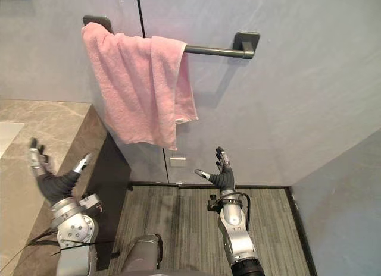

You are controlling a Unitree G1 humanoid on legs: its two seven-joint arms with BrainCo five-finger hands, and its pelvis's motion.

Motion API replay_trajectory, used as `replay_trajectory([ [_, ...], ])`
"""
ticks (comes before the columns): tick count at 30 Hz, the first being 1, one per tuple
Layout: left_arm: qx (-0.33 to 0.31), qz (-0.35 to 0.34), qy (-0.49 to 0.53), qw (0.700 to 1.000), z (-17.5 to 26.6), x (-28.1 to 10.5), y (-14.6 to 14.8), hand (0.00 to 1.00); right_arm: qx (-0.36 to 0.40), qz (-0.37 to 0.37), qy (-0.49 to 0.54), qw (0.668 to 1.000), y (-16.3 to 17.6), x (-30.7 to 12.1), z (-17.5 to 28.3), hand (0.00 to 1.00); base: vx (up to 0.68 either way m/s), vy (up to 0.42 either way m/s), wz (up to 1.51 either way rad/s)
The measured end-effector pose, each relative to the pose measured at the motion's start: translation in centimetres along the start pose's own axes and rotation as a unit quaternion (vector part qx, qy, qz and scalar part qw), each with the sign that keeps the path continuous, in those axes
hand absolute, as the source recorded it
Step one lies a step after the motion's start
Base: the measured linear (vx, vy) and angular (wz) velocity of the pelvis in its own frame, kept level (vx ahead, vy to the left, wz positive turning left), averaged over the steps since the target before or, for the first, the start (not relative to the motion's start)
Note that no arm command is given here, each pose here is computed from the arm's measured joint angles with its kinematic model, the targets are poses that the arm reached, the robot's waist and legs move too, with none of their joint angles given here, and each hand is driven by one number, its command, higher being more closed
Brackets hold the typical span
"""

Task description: Organize washtable

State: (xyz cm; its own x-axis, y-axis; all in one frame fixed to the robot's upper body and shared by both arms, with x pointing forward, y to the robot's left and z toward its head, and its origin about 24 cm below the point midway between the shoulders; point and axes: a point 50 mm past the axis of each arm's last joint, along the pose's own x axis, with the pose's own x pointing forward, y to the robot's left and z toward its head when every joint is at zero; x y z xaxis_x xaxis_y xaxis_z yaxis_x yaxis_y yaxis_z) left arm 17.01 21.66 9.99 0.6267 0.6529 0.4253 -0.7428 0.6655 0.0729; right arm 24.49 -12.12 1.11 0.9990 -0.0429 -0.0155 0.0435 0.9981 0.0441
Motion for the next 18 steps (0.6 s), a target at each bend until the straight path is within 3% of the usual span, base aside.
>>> replay_trajectory([
  [10,-0.016,-0.016,-0.039,0.999,1.7,0.8,-0.8,0.0,-0.023,-0.019,0.009,1.0,-1.1,0.4,-0.3,0.0,0.1,0.124,0.06],
  [18,-0.014,-0.035,-0.014,0.999,1.1,1.3,-1.3,0.0,-0.023,0.057,-0.009,0.998,2.5,0.9,0.8,0.0,0.11,-0.078,-0.05],
])
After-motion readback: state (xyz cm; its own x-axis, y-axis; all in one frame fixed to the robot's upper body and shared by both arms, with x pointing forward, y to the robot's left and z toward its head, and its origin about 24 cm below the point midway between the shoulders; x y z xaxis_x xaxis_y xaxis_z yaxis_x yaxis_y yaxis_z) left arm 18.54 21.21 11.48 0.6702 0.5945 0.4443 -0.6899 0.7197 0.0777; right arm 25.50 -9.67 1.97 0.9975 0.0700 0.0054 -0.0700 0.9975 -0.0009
